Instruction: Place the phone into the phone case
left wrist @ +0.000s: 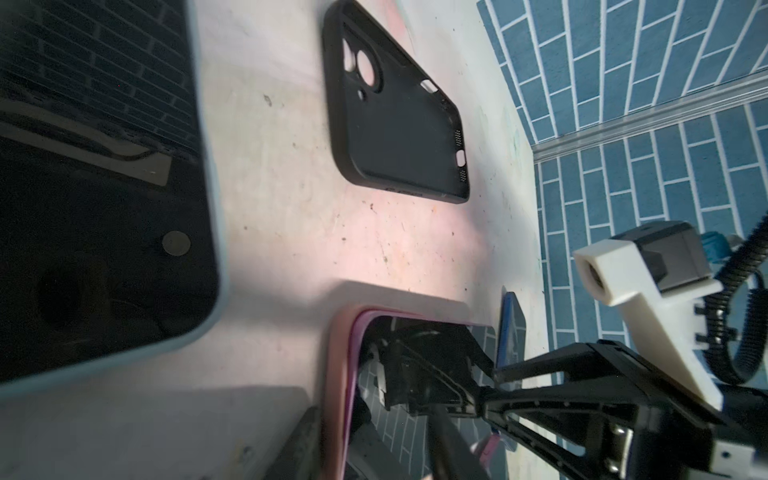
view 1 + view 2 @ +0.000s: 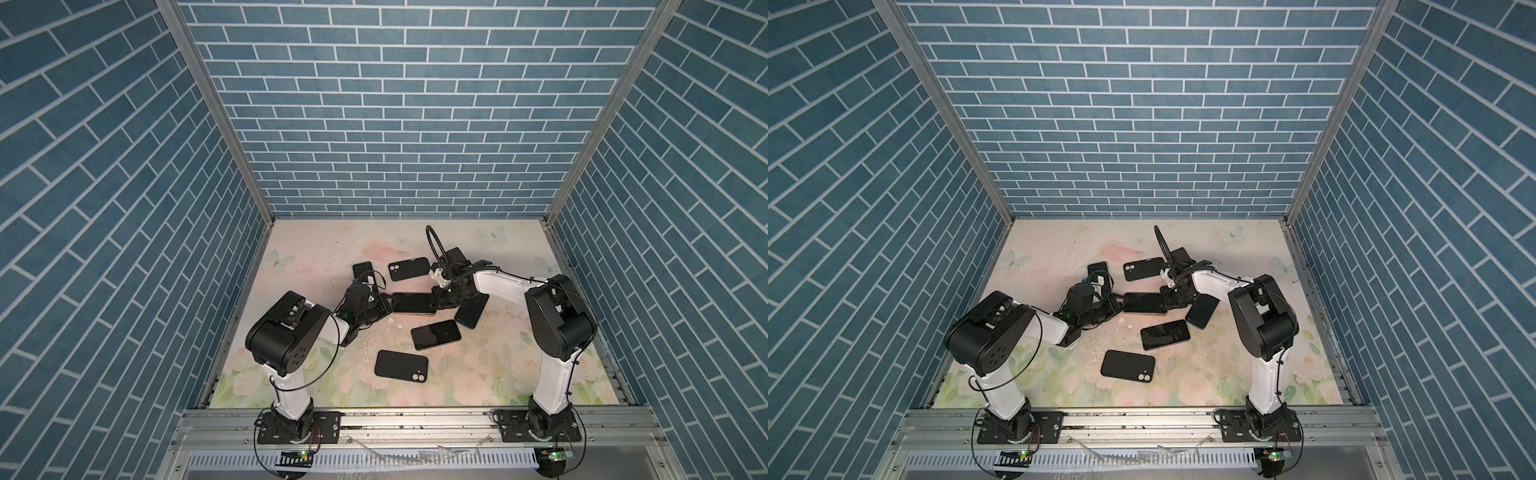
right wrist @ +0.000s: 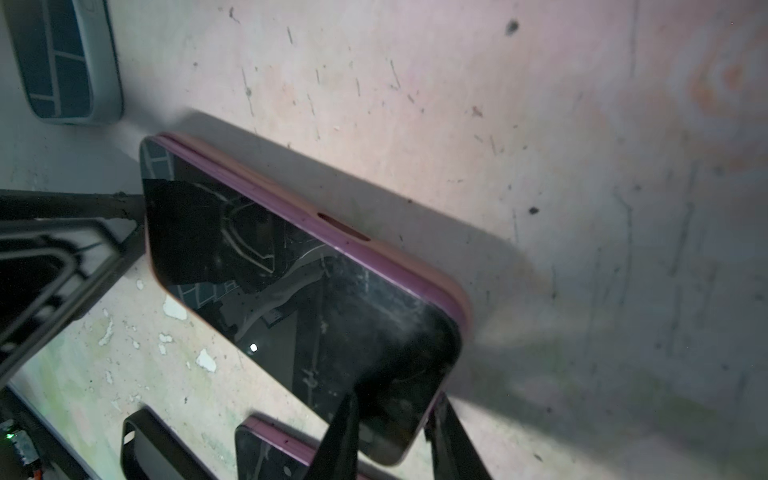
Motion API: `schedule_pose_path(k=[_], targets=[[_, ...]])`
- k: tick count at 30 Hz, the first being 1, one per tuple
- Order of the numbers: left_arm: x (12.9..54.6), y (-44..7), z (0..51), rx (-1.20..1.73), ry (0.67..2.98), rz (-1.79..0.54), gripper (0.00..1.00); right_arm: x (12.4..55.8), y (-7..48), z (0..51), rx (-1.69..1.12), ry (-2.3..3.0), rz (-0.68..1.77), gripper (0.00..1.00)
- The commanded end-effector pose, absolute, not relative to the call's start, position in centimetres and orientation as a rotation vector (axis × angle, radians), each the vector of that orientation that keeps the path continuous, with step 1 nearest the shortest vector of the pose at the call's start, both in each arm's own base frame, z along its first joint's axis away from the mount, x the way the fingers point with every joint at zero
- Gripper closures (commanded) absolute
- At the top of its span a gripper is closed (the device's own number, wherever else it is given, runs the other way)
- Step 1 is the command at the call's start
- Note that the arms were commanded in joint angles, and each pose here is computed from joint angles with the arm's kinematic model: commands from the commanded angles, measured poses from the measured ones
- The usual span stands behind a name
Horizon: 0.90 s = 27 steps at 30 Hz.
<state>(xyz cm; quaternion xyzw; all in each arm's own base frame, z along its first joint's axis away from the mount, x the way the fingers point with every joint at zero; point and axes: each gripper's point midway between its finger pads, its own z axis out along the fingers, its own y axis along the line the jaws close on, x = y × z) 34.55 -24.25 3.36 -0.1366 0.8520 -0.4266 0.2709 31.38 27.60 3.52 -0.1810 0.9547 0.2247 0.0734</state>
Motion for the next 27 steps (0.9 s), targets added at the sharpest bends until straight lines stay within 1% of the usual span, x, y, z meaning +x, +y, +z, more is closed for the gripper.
schedule_pose_path(k=[1, 5, 7, 11, 14, 20, 22, 27], targets=[[33.7, -25.4, 2.7, -0.348, 2.335, -1.197, 0.65, 29.7, 30.0, 3.8, -0.615, 2.856, 0.864, 0.75], [33.6, -25.1, 2.8, -0.349, 2.335, -1.173, 0.73, 29.4, 29.8, 3.9, -0.608, 2.868, 0.853, 0.77], [33.5, -25.0, 3.0, -0.344, 2.338, -1.156, 0.75, 29.5, 29.3, 3.8, -0.599, 2.878, 0.813, 0.74], [33.3, -24.5, 3.3, -0.341, 2.343, -1.116, 0.75, 30.4, 28.1, 4.0, -0.525, 2.876, 0.723, 0.61], [33.1, -23.9, 3.8, -0.322, 2.348, -1.067, 0.74, 31.4, 27.2, 4.9, -0.427, 2.849, 0.742, 0.55], [32.8, -23.4, 4.7, -0.266, 2.365, -1.008, 0.74, 32.3, 27.0, 5.9, -0.308, 2.812, 0.958, 0.51], [32.9, -23.5, 4.9, -0.257, 2.363, -1.004, 0.74, 32.2, 27.1, 5.7, -0.303, 2.820, 0.988, 0.47], [33.4, -23.6, 4.7, -0.241, 2.377, -0.979, 0.71, 32.1, 27.1, 5.0, -0.292, 2.835, 1.014, 0.47]])
